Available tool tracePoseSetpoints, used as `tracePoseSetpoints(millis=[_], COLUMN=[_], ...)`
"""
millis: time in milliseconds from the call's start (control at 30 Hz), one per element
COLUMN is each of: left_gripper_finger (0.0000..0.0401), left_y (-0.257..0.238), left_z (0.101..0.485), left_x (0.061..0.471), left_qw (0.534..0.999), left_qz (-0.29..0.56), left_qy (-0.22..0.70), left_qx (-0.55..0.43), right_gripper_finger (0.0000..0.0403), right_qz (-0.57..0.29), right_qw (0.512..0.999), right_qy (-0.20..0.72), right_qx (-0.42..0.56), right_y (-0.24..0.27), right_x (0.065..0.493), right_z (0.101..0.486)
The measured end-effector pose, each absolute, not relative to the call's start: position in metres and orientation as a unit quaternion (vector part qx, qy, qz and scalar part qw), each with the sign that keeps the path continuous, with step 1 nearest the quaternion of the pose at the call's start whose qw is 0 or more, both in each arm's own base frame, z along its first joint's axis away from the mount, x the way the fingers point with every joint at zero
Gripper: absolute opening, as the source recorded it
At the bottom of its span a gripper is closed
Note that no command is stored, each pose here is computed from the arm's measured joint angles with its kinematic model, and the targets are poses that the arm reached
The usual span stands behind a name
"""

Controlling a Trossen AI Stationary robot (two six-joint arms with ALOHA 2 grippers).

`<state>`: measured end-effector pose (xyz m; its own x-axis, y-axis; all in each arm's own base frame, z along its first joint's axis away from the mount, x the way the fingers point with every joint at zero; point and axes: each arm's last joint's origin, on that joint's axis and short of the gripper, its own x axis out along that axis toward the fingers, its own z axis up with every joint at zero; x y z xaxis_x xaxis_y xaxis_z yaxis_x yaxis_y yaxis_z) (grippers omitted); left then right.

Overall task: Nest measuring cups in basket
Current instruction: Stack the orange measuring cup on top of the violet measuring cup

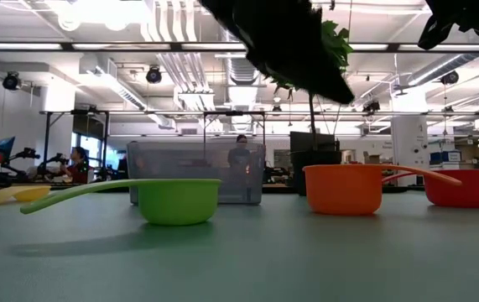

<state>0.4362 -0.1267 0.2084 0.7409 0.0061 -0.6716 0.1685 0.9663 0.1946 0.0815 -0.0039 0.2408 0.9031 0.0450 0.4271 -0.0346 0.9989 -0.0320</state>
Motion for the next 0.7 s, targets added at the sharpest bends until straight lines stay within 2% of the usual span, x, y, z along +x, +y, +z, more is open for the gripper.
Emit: tracePoseSetpoints(millis=[400, 533, 700], left_gripper_finger=[0.0147, 0.0167, 0.0171], left_y=[-0.117, -0.118, -0.112], left_z=[0.174, 0.167, 0.164], left_x=[0.451, 0.452, 0.454], left_qw=[0.915, 0.912, 0.911], left_qz=[-0.014, -0.017, -0.012], left_qy=[0.374, 0.38, 0.382], left_qx=[0.153, 0.156, 0.154], right_gripper_finger=[0.0009, 0.0009, 0.0009], right_qz=[0.021, 0.02, 0.02], right_qw=[0.976, 0.976, 0.976], right_qy=[-0.218, -0.217, -0.217], right_qx=[-0.012, -0.012, -0.013], right_y=[-0.004, -0.004, -0.004], right_x=[0.082, 0.082, 0.082], right_z=[0.241, 0.24, 0.24])
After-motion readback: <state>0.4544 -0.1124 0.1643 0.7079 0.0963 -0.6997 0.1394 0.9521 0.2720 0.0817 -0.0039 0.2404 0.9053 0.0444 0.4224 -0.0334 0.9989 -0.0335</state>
